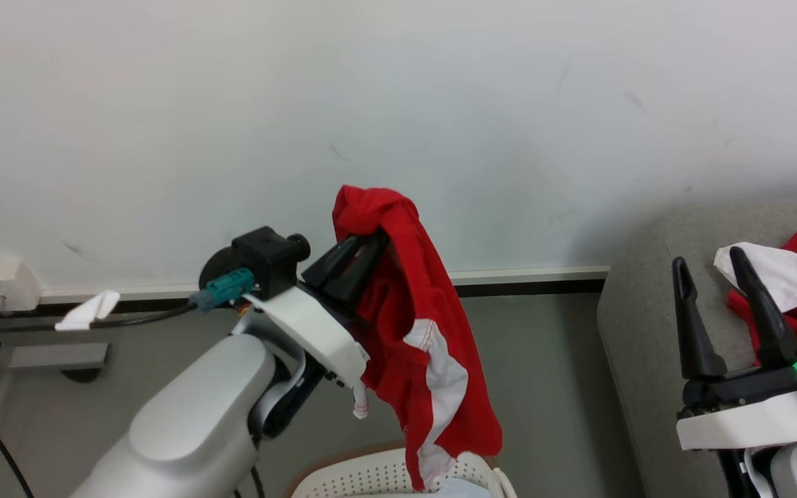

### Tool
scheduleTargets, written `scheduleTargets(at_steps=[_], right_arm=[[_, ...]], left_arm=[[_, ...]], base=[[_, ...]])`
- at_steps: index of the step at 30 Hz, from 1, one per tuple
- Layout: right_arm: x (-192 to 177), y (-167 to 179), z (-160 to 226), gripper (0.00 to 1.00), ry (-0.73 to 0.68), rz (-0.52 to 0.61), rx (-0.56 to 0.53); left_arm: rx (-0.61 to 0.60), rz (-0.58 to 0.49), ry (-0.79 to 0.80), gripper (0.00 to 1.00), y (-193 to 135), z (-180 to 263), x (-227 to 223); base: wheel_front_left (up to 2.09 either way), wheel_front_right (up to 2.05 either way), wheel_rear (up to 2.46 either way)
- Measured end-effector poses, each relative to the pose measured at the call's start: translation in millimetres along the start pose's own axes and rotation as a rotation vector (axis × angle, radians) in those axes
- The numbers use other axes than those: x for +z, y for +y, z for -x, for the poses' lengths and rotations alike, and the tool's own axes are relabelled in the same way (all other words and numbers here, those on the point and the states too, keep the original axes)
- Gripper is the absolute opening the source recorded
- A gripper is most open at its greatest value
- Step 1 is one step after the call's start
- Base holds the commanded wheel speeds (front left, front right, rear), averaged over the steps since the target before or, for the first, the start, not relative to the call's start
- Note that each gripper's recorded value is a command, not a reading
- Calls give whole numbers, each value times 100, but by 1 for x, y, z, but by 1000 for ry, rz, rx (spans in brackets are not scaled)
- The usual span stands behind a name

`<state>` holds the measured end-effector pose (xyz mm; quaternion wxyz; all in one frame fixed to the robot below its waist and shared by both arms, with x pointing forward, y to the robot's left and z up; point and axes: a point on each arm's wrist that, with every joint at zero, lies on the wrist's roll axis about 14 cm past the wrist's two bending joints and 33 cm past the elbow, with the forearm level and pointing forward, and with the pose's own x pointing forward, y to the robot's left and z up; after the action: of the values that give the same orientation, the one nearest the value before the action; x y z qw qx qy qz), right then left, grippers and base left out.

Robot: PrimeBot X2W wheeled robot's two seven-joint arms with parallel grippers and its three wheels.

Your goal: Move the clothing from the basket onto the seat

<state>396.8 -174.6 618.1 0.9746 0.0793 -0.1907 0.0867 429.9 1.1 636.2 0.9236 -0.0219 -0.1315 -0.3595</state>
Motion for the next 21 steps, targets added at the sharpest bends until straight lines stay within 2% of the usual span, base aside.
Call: scheduleTargets(at_steps=[4, 10, 16, 21], right_arm=[[-9, 20, 2, 100, 27, -30, 51], [-22, 44, 3, 100, 64, -65, 115], [-33, 93, 12, 100, 112, -74, 298], [-55, 133, 24, 100, 195, -75, 432]], left_arm=[[25, -28, -61, 0, 8, -2, 28], [37, -40, -74, 0, 13, -1, 39], [41, -43, -83, 0, 16, -4, 44], [21, -41, -90, 0, 12, -10, 48]], base=[[0, 0, 0], [0, 0, 0], [0, 0, 0], [0, 0, 0]])
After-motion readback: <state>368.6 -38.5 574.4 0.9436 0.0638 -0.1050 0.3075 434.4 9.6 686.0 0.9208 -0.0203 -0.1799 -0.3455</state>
